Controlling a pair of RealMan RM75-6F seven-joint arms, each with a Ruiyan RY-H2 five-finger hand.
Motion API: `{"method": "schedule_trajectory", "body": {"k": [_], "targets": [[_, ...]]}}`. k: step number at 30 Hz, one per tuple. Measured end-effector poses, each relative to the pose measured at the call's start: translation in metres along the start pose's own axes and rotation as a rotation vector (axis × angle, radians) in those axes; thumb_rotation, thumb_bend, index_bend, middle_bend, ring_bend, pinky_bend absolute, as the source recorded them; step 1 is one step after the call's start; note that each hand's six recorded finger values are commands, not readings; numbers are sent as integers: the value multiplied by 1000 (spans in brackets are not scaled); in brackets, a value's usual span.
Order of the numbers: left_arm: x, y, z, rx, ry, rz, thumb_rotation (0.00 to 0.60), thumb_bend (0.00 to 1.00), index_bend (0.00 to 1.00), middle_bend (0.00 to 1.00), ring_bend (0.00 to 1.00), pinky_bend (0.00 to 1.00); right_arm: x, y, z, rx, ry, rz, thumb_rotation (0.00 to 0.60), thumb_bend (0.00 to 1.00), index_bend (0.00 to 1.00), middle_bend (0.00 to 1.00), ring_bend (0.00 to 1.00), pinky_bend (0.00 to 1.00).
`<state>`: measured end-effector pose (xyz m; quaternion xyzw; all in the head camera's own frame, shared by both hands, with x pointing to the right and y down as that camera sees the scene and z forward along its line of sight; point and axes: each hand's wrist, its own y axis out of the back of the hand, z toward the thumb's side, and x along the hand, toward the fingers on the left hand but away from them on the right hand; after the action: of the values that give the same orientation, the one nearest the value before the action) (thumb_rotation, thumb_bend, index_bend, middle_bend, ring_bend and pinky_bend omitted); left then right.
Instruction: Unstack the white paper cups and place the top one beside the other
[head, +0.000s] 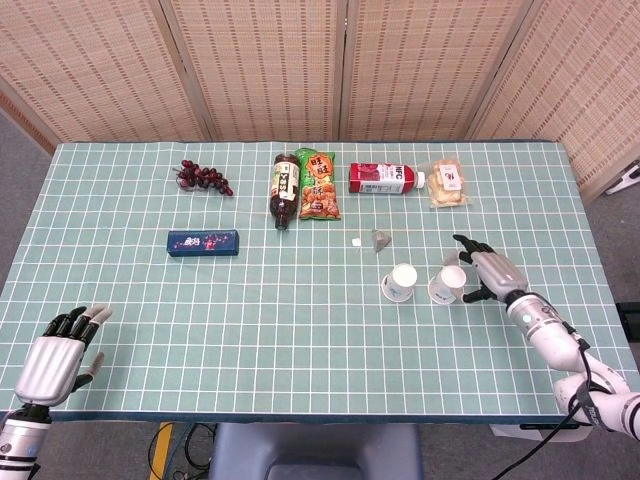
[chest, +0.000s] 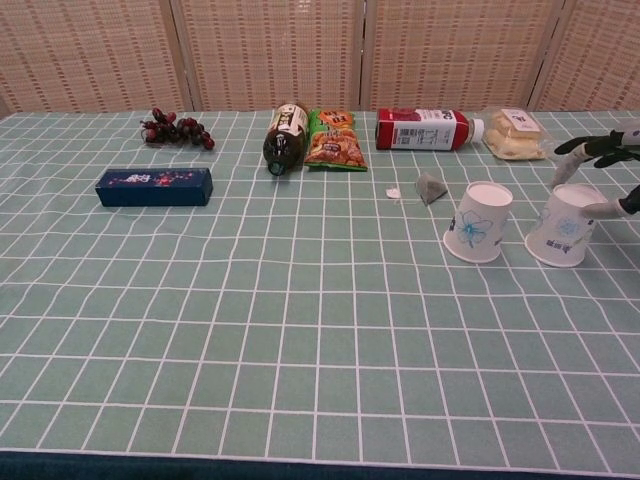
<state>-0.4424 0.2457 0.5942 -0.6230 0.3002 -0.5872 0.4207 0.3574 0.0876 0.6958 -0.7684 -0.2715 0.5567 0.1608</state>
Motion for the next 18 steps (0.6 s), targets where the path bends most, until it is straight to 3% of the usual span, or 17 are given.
{"method": "schedule_trajectory", "body": {"k": [4,13,18], "targets": [[0,1,0,-1,-1,5,600,401,201,190,151,190,3,3,2,-13,12,3,600,284,7,0,0,0],[-1,2,0,1,2,11,600,401,202,190,151,190,35,27,22,2,74,-37,600,267,0,0,0,0],[1,1,-1,5,9,9,600,401,201,190,151,190,70,37,29,43,111,-109,600,267,0,0,0,0]]}}
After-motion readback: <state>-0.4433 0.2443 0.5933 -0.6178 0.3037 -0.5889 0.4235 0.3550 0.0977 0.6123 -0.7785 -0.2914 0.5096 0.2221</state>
